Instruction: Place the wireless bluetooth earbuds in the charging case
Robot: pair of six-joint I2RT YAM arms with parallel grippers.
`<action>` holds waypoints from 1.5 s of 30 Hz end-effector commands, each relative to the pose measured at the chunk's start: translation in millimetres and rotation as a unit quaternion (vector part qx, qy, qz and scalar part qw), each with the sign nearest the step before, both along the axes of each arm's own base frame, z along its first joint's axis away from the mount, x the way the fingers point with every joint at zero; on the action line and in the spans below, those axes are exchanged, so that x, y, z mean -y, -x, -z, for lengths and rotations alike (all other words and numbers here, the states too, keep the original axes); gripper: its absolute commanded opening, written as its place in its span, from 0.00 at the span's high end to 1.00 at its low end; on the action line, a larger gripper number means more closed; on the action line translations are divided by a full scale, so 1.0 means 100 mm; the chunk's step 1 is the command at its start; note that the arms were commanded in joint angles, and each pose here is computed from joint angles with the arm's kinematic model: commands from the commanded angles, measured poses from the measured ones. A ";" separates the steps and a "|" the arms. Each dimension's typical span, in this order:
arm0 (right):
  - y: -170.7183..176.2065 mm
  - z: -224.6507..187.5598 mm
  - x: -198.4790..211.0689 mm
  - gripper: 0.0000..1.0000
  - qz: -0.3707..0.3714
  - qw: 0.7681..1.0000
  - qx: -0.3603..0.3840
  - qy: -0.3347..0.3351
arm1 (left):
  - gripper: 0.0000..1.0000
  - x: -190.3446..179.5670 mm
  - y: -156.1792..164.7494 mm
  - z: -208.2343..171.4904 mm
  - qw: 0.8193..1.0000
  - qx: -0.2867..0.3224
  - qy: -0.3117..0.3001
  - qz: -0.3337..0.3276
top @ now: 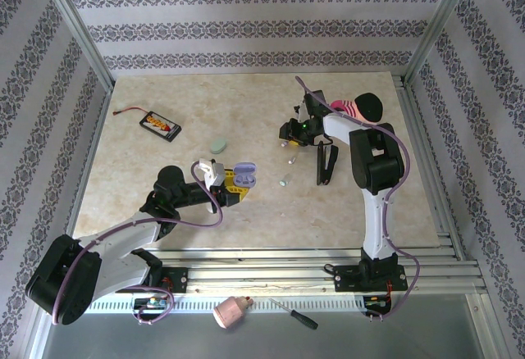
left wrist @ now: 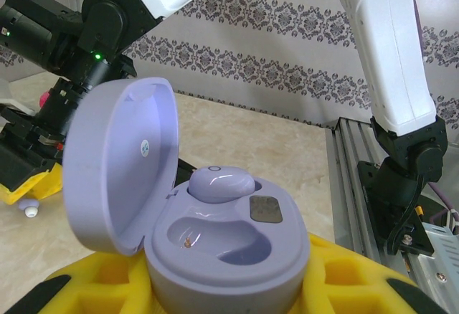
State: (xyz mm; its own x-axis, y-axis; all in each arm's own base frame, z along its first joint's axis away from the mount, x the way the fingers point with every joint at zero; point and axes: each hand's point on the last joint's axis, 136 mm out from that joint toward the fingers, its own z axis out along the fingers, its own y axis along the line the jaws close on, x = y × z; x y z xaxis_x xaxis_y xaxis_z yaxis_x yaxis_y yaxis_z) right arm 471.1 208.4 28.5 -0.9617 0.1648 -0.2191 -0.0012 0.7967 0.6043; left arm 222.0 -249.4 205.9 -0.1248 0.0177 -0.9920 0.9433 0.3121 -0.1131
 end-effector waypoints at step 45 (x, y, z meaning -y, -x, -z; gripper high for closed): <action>0.27 0.17 -0.10 0.79 -0.063 0.997 -0.023 0.036 | 0.86 0.00 -0.08 -0.04 1.000 0.025 0.006 -0.007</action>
State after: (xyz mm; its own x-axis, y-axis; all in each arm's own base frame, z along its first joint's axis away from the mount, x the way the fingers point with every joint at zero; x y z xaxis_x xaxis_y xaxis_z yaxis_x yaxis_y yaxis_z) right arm 462.5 211.3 23.2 -0.9682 0.0727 -0.2395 -0.0798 0.8173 0.5706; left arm 228.1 -249.9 199.2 -0.1355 0.0229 -0.9905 0.9362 0.3301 -0.1204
